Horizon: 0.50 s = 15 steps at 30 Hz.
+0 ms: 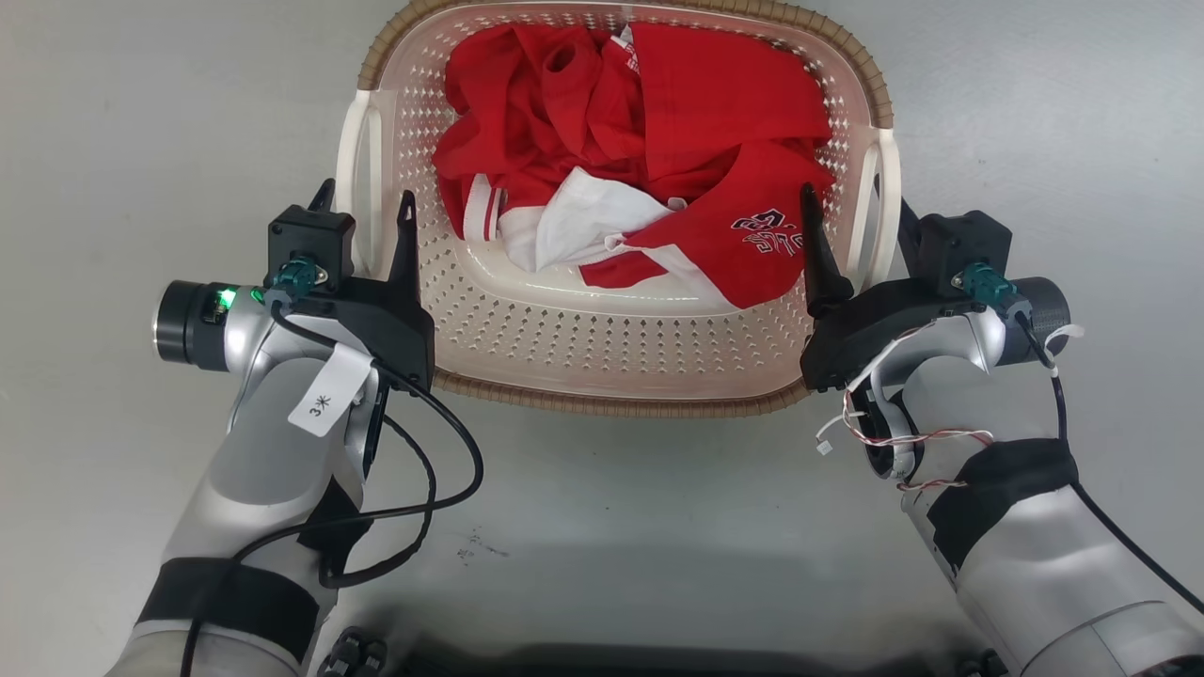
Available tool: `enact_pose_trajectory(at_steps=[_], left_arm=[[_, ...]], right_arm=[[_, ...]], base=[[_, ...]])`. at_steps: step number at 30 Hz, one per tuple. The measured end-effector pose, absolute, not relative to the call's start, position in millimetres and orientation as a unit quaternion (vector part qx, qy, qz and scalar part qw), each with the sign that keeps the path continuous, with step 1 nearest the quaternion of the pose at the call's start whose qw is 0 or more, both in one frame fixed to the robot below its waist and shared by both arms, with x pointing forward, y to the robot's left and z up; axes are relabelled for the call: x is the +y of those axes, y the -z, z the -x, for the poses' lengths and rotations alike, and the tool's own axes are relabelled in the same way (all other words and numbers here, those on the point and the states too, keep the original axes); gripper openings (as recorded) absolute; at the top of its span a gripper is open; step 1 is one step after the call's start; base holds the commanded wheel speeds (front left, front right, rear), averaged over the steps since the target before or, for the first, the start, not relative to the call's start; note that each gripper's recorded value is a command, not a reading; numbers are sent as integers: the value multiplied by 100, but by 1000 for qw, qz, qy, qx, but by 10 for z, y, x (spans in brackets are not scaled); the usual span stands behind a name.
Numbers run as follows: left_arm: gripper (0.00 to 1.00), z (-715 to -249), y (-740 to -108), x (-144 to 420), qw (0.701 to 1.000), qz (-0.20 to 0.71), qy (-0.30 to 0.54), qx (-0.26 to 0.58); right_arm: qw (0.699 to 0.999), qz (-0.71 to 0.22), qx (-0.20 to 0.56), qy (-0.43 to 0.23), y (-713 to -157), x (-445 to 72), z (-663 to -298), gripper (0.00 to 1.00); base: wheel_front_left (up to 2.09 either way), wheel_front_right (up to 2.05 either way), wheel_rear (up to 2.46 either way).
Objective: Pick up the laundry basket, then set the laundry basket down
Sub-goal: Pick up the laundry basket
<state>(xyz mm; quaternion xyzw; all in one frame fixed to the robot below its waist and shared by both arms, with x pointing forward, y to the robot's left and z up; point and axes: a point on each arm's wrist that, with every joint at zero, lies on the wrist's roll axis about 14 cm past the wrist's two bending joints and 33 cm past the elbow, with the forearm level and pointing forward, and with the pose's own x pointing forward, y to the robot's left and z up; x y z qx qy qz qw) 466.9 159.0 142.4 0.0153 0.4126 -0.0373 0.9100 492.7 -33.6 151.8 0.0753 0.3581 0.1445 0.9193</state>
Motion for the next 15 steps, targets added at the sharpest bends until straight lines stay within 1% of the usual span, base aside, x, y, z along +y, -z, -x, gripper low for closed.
enact_pose_trajectory(at_steps=[7,15], left_arm=[[100,-4602,-1374,1556,904,-10,40,426],[100,-4577,-1372,1475,901,2,46,430]], right_arm=[[916,-72,366,-146,-1483,-328,-4963,100],[910,-71,382,-142,-1437,-346,-4914,100]], base=[[0,0,0],[0,0,0]])
